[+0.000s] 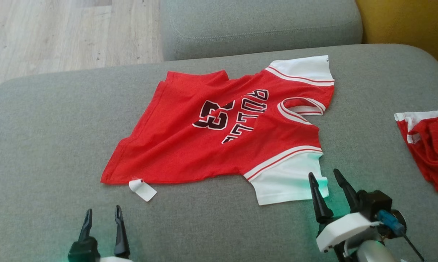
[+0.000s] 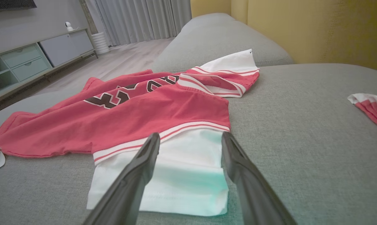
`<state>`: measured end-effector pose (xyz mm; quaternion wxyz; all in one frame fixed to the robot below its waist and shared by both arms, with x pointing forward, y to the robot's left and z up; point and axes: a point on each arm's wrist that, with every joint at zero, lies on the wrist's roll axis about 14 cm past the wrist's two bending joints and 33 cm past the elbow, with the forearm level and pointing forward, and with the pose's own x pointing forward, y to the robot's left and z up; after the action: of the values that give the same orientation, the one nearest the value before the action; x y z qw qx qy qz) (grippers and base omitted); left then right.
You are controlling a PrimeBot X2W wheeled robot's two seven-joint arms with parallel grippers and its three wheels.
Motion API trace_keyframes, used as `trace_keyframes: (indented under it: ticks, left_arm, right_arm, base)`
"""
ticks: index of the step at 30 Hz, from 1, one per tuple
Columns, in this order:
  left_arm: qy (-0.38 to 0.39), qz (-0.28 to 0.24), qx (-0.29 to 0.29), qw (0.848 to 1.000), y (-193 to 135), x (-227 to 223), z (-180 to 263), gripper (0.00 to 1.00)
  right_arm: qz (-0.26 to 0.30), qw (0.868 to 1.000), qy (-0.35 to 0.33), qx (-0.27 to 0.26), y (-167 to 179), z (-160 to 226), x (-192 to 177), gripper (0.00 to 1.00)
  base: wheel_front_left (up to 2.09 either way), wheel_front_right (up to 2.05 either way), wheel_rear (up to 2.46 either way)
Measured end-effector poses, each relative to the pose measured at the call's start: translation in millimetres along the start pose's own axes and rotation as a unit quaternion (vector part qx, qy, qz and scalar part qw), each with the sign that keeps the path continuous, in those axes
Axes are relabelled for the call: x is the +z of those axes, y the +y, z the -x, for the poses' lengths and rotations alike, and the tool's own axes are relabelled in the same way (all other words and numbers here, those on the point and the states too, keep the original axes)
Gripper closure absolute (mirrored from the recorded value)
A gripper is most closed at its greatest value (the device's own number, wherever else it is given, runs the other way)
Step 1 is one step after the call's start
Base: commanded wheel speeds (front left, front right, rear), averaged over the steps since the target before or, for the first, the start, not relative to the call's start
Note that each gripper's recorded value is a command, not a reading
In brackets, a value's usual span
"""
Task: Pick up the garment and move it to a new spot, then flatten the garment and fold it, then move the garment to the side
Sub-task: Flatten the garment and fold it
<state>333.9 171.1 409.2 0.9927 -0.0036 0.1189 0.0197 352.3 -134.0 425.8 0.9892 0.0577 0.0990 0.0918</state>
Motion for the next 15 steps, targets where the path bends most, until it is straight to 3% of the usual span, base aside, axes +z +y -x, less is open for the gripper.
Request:
trace_keyframes:
  ticks: [6,11,15]
  left_arm:
    - [-0.001,0.001,0.000,1.000,0.1,0.2,1.5,0.00]
    - [0.008,0.003,0.001,1.000,1.9,-5.2,1.7,0.00]
    - [0.016,0.011,0.001,1.000,0.8,-9.6,0.4,0.00]
  right_arm:
    - [-0.003,1.000,0.025,-0.007,-4.4,2.9,-15.2,0.00]
    - [-0.002,0.996,0.091,-0.018,-11.7,10.9,-54.4,0.00]
    - [-0.003,0.993,0.115,-0.021,-15.6,2.5,-64.2,0.00]
  base:
    - [0.00,0.00,0.00]
    - [0.00,0.00,0.00]
    - [0.00,0.00,0.00]
